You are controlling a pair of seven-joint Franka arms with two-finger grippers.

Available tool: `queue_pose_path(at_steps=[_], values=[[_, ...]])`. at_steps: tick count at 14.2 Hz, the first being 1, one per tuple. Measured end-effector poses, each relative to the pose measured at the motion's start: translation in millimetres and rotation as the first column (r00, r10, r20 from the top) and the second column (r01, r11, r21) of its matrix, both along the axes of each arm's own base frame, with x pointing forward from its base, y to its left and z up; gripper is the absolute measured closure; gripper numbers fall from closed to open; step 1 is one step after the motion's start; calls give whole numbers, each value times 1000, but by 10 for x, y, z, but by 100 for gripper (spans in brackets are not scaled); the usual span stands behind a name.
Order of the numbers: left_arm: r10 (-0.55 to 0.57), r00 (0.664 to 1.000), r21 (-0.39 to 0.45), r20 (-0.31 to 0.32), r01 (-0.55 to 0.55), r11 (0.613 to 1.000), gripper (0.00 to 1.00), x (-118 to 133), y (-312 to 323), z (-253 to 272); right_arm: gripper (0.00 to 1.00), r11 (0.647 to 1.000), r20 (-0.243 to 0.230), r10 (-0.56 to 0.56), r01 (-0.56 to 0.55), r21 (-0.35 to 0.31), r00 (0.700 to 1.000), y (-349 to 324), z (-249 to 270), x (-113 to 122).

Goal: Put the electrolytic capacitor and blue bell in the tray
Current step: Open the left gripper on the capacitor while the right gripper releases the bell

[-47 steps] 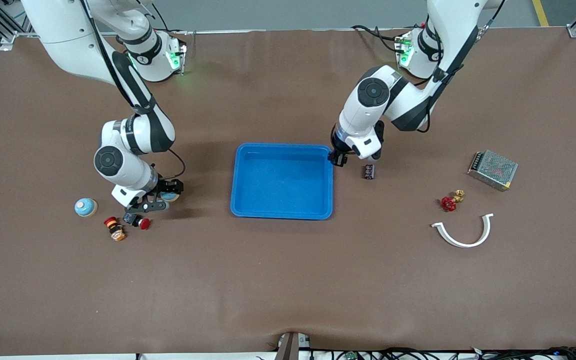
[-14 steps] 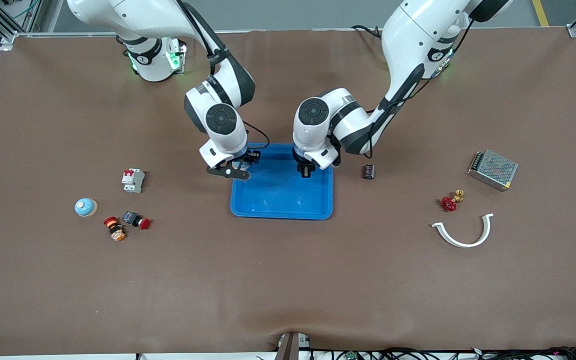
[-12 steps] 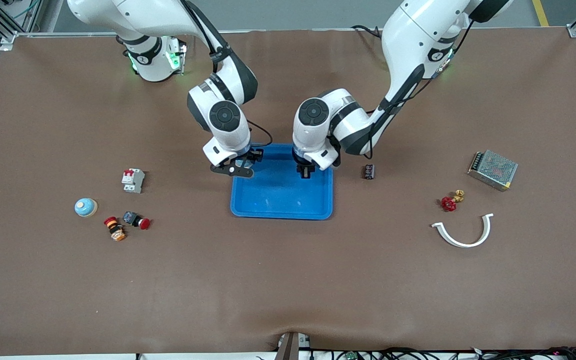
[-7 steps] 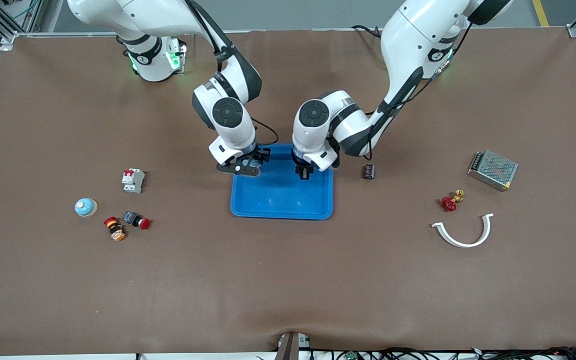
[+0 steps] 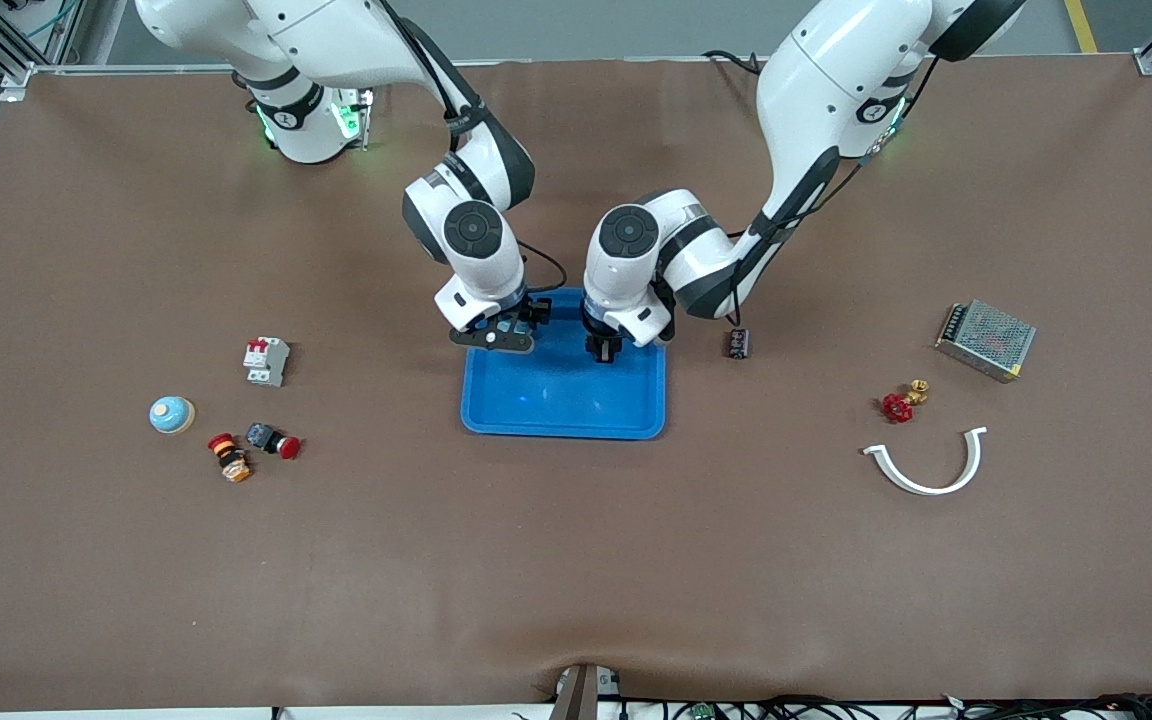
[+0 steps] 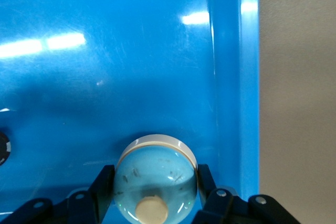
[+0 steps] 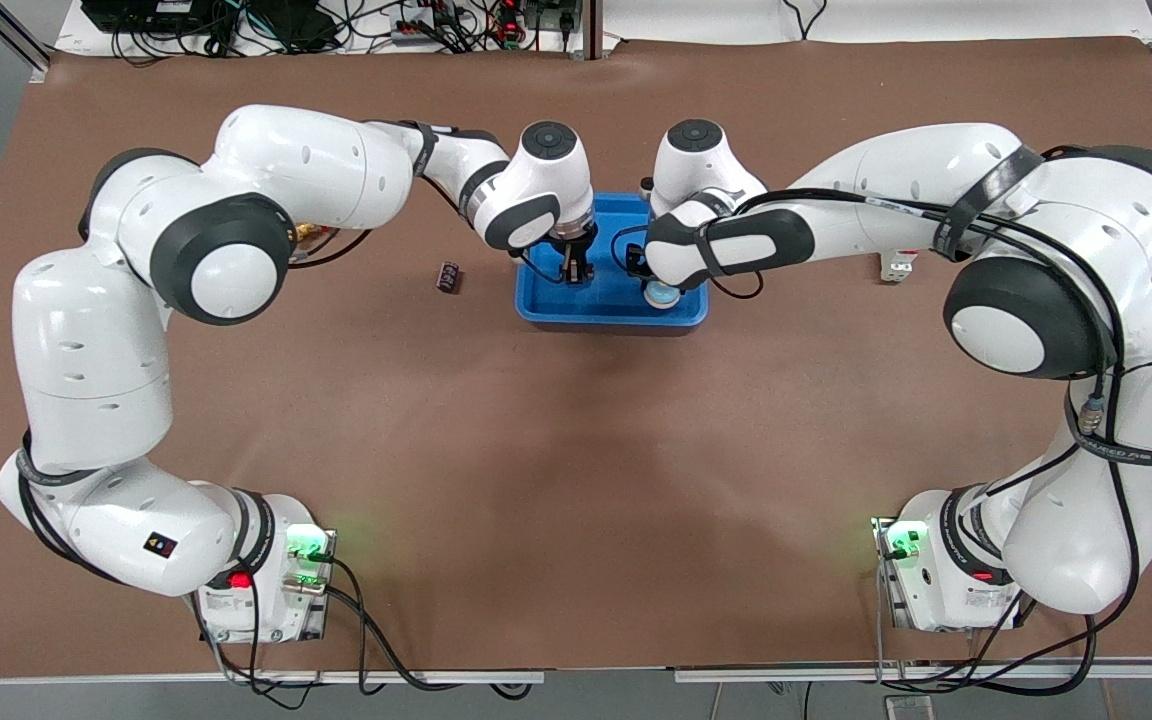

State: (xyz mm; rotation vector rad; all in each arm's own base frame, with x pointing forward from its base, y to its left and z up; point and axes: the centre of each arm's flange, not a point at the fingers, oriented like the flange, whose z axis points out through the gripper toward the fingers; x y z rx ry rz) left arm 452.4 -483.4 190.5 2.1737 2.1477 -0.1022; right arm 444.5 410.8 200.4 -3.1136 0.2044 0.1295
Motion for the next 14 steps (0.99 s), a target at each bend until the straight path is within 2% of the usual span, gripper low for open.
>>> queue_pose_path(at_steps=[7,8,11,14], values=[[-9,1000,5,4,9,1000,70,-6,2,-21,31,1000,10,-1,1,6,1000,8,-85,4],[-10,1000,6,3,10,1000,70,-8,3,-28,26,1000,10,-1,1,6,1000,9,-90,2],[-11,1000,8,1,11,1000,70,-17,4,-52,0,1000,12,0,-1,8,1000,21,-81,0],[-14,1000,9,2,14,1000,70,-21,1,-53,0,1000,0,7,-7,1,1000,23,84,32]])
